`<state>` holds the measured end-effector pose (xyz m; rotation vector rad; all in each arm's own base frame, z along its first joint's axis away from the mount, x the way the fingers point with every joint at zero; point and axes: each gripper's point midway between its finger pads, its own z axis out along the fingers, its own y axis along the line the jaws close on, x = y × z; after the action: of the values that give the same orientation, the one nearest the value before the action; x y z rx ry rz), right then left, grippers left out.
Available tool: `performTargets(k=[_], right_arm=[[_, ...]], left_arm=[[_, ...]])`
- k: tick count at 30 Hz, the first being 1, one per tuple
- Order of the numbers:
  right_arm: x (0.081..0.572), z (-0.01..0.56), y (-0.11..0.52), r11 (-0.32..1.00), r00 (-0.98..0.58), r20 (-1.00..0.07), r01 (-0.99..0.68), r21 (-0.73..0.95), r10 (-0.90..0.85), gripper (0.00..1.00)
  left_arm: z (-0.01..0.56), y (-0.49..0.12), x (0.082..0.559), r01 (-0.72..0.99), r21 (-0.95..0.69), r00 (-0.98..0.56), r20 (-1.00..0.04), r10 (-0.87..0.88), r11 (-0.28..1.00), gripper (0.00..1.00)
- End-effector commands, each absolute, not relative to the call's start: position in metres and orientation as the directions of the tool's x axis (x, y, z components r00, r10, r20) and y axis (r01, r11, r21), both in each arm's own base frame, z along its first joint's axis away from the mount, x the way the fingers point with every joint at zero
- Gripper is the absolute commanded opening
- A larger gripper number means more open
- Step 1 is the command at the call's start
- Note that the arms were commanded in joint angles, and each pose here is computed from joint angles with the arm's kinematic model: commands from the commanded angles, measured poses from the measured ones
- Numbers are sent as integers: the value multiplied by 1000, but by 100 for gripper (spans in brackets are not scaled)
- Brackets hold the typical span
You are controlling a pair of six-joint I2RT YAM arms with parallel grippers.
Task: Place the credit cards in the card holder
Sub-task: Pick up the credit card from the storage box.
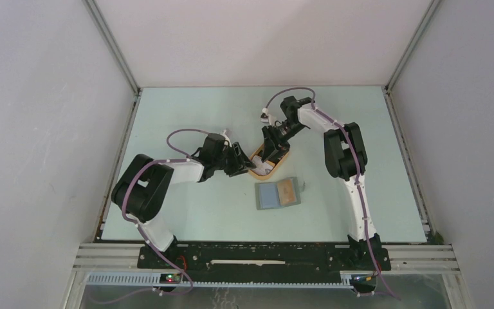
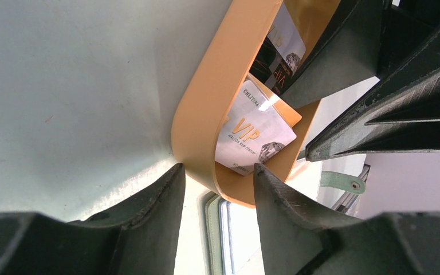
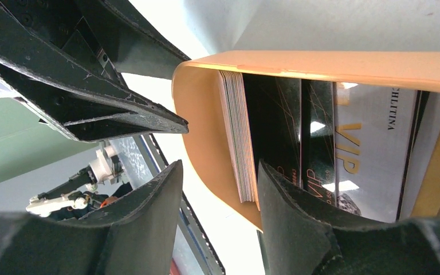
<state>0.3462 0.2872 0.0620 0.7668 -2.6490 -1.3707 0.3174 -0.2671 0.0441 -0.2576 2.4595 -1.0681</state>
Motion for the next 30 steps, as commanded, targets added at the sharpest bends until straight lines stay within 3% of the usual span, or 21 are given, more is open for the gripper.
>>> performTargets(k=[1, 7, 14, 30], right_arm=[[347, 71, 297, 448, -865, -188, -413, 792, -465, 59], [346, 64, 298, 463, -860, -180, -419, 781, -477, 57], [350, 53, 300, 494, -847, -178, -448, 745, -501, 64], [317, 49, 327, 420, -829, -123, -397, 816, -545, 64]], left_arm=[[61, -277, 329, 69, -743, -874, -367, -320, 666, 52], [61, -277, 328, 70, -744, -874, -367, -319, 665, 52], [60, -279, 328, 73, -749, -878, -362, -314, 658, 52], [58, -279, 328, 70, -749, -880, -357, -313, 658, 46]])
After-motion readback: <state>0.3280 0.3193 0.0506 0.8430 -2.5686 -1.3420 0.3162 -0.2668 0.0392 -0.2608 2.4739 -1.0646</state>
